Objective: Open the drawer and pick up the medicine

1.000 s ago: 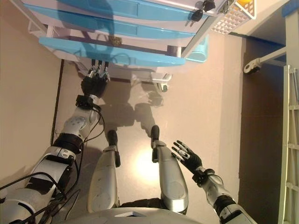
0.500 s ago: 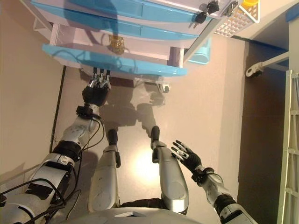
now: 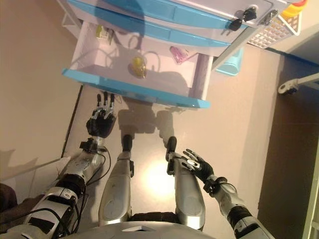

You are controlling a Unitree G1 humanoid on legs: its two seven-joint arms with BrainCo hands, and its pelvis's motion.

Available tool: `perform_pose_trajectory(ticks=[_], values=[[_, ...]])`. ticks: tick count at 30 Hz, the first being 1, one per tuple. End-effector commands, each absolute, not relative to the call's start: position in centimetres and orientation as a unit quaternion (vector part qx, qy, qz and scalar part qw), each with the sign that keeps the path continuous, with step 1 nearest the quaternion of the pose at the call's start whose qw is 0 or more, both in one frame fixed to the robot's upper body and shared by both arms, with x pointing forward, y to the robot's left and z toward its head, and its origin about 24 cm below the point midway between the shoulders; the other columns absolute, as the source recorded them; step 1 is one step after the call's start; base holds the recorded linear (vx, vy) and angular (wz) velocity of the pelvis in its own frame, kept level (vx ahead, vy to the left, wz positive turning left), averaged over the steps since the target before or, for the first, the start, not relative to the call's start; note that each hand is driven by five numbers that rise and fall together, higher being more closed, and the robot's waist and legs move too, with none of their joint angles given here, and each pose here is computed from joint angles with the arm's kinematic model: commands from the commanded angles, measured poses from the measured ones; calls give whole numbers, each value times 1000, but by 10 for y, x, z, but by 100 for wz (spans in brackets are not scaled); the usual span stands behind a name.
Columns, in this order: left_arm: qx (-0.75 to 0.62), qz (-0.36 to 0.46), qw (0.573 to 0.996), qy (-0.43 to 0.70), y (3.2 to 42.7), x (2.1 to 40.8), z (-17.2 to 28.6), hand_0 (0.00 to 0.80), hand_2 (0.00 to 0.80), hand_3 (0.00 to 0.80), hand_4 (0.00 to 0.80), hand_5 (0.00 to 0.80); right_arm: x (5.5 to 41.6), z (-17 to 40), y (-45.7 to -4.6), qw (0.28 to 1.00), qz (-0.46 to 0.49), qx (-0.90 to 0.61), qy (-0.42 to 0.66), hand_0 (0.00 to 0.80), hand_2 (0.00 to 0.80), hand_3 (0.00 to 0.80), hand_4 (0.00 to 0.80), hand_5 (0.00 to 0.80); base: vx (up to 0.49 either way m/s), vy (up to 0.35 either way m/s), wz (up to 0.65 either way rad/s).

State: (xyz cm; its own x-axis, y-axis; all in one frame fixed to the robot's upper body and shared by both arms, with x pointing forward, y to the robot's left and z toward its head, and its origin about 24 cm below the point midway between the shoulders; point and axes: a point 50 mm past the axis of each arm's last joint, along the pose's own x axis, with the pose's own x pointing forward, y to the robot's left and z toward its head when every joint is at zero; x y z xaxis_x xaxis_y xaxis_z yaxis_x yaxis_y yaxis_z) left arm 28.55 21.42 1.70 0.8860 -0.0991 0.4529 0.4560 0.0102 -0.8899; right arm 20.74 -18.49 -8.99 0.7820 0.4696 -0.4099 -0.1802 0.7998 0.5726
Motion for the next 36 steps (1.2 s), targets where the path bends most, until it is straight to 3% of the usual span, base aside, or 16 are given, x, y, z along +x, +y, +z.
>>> perform_pose_trajectory(ticks=[1,8,16,17,21,27,30,36], values=[[-685,-228,673,-160,207,277,17,800,800,800,800,800,179,-102,-182,894,184,260,316,0,0,0,0,0,-12,38,7],[-718,-171,662,-133,205,246,-21,800,800,800,800,800,181,-100,-185,897,177,258,312,0,0,0,0,0,-6,9,3],[-729,-74,678,-58,214,213,-59,800,800,800,800,800,181,-101,-190,901,163,260,307,0,0,0,0,0,-7,3,6],[-732,-60,677,-43,215,209,-64,0,0,0,0,0,182,-101,-192,903,154,259,305,0,0,0,0,0,0,0,0],[-722,-2,691,4,218,196,-80,0,0,0,0,0,185,-100,-203,922,104,239,288,0,0,0,0,0,-10,32,6],[-683,104,720,73,234,176,-101,0,0,0,0,0,196,-87,-235,959,-49,168,222,0,0,0,0,0,27,26,4],[-638,156,747,102,249,166,-105,0,0,0,0,0,205,-64,-249,967,-111,168,154,0,0,0,0,0,46,1,0],[-598,238,751,145,269,118,-119,0,0,0,0,0,204,17,-273,983,-156,88,-45,0,0,0,0,0,74,8,-2]])
